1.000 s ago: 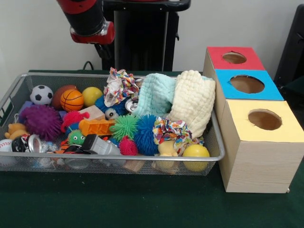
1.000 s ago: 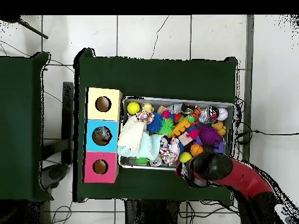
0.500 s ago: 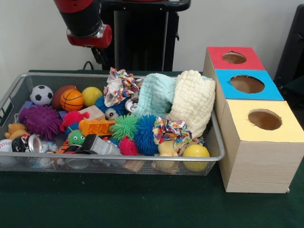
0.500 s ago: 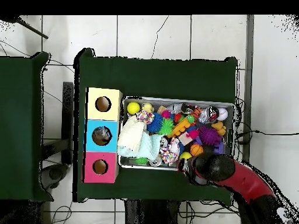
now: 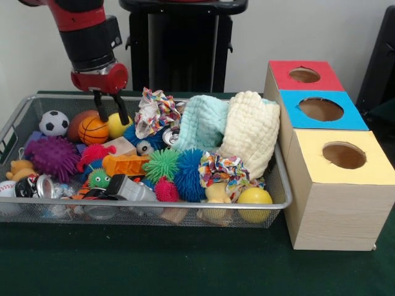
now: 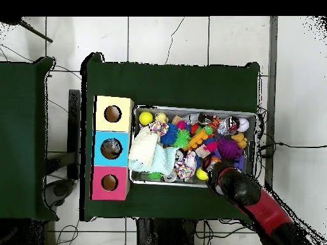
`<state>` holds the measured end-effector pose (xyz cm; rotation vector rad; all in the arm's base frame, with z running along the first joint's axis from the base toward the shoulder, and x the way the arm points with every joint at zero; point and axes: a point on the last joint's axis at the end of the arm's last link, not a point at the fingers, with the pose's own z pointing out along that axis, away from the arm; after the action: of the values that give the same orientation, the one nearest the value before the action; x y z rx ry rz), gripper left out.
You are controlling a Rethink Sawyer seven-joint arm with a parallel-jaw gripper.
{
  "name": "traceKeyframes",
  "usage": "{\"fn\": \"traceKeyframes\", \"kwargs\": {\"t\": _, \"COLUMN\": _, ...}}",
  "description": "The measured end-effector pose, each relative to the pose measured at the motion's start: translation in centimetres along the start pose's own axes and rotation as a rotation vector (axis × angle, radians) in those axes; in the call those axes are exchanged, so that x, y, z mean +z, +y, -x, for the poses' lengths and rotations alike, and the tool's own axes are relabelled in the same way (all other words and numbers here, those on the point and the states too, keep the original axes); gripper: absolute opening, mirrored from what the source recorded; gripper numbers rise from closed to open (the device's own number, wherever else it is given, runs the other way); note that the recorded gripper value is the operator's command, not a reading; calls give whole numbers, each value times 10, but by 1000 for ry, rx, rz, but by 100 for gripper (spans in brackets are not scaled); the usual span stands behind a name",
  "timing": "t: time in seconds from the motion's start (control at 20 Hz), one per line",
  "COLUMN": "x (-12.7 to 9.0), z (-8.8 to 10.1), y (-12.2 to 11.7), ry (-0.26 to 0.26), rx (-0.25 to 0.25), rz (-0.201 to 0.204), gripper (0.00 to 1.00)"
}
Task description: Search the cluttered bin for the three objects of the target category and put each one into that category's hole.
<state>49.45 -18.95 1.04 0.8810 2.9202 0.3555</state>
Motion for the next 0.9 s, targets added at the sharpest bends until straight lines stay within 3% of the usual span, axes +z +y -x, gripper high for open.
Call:
{"fn": "traceKeyframes", "kwargs": {"t": 0.15, "x": 4, "z": -4, "y": 6, "ry": -2, "rx": 24, "rz": 42, "gripper": 100}}
{"fn": "traceKeyframes", "kwargs": {"t": 0.25, "x": 8, "z": -16, "y": 21, "ry": 32, "rx": 42, "rz": 104, "gripper": 100}}
{"fn": "traceKeyframes", "kwargs": {"t": 0.45, "x": 12, "z": -29, "y": 37, "ry": 66, "rx": 43, "rz": 164, "gripper": 100}}
{"fn": "traceKeyframes", "kwargs": {"t": 0.7, "x": 21, "z": -53, "y": 64, "ry": 121, "rx": 56, "rz": 287, "gripper": 100}}
{"fn": "traceKeyframes", "kwargs": {"t": 0.9, "x": 27, "z": -64, "y": 74, "ry": 142, "rx": 65, "rz": 328, "gripper": 100}}
